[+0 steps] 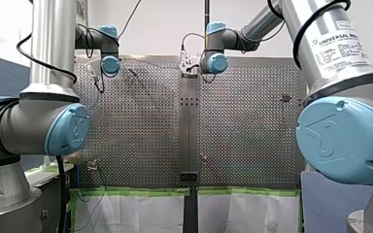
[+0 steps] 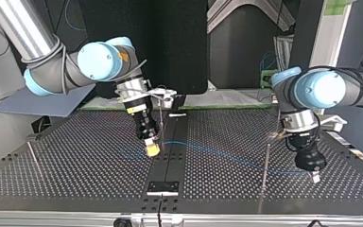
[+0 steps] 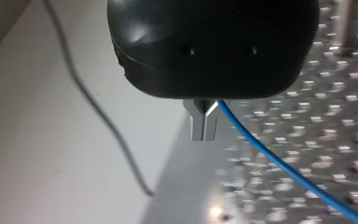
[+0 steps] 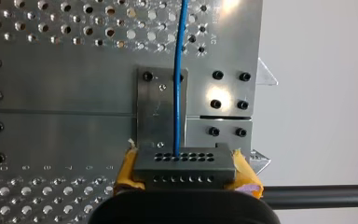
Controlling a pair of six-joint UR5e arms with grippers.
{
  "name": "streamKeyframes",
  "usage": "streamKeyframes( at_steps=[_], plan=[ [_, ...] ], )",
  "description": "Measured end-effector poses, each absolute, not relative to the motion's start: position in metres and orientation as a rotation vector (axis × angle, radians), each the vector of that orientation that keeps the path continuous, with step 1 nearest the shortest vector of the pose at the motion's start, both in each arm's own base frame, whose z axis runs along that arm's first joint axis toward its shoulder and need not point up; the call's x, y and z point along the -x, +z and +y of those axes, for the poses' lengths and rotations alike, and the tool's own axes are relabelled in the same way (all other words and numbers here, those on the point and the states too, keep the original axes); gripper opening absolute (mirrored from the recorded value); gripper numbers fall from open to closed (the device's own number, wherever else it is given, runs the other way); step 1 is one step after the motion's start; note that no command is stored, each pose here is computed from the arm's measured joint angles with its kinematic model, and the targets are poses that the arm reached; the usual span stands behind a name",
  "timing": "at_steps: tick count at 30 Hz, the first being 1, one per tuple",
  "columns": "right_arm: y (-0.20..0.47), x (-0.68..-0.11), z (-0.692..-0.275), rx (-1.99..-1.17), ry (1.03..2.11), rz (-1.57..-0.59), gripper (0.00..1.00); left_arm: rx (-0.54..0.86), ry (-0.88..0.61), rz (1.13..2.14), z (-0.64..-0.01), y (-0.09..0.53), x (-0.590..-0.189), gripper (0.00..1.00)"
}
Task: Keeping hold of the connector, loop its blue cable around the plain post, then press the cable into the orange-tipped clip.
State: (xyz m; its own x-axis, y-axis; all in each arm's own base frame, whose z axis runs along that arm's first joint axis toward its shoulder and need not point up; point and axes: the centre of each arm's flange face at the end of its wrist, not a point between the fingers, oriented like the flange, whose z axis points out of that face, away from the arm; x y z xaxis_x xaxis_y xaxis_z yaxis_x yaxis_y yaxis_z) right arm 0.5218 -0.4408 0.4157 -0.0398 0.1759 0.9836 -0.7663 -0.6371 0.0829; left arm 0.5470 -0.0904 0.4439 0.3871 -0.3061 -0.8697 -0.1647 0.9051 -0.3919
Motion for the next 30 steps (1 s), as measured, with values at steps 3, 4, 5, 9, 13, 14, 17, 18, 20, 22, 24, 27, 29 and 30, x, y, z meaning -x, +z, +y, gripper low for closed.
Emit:
streamKeyframes(
  at_steps=[3,4,5,9,13,14,17,18,20,22,24,27,29,30],
  plan=[
    [0.413,-0.52,-0.444,-1.556,1.751,-0.644,0.0,0.439,-0.106,1.205,-0.092,0.432,-0.554,0.0],
    [0.412,-0.52,-0.445,-1.558,1.749,-0.645,0.0,0.434,-0.111,1.212,-0.092,0.428,-0.557,0.0],
    [0.411,-0.52,-0.445,-1.559,1.747,-0.646,0.0,0.43,-0.115,1.216,-0.092,0.426,-0.558,0.0],
    [0.407,-0.521,-0.446,-1.564,1.741,-0.649,0.0,0.41,-0.132,1.245,-0.095,0.415,-0.563,0.0],
    [0.393,-0.525,-0.448,-1.584,1.72,-0.657,0.0,0.408,-0.13,1.29,-0.097,0.395,-0.57,0.0],
    [0.388,-0.526,-0.449,-1.59,1.715,-0.659,0.0,0.409,-0.129,1.298,-0.097,0.391,-0.571,0.0],
    [0.377,-0.529,-0.452,-1.603,1.703,-0.664,0.0,0.419,-0.12,1.313,-0.096,0.383,-0.572,0.0],
    [0.373,-0.53,-0.453,-1.606,1.701,-0.665,0.0,0.425,-0.116,1.315,-0.095,0.38,-0.572,0.0],
    [0.369,-0.532,-0.454,-1.61,1.697,-0.666,0.0,0.433,-0.11,1.318,-0.094,0.377,-0.571,0.0],
    [0.362,-0.533,-0.455,-1.618,1.691,-0.669,0.0,0.431,-0.112,1.319,-0.095,0.375,-0.571,0.0],
    [0.354,-0.535,-0.456,-1.629,1.681,-0.673,0.0,0.424,-0.119,1.321,-0.096,0.374,-0.571,0.0],
    [0.34,-0.538,-0.457,-1.654,1.664,-0.678,0.0,0.414,-0.129,1.339,-0.099,0.367,-0.572,0.0],
    [0.331,-0.541,-0.457,-1.673,1.653,-0.683,0.0,0.406,-0.14,1.357,-0.102,0.361,-0.574,0.0],
    [0.324,-0.543,-0.457,-1.687,1.645,-0.687,0.0,0.403,-0.146,1.364,-0.103,0.359,-0.574,0.0]
  ],
)
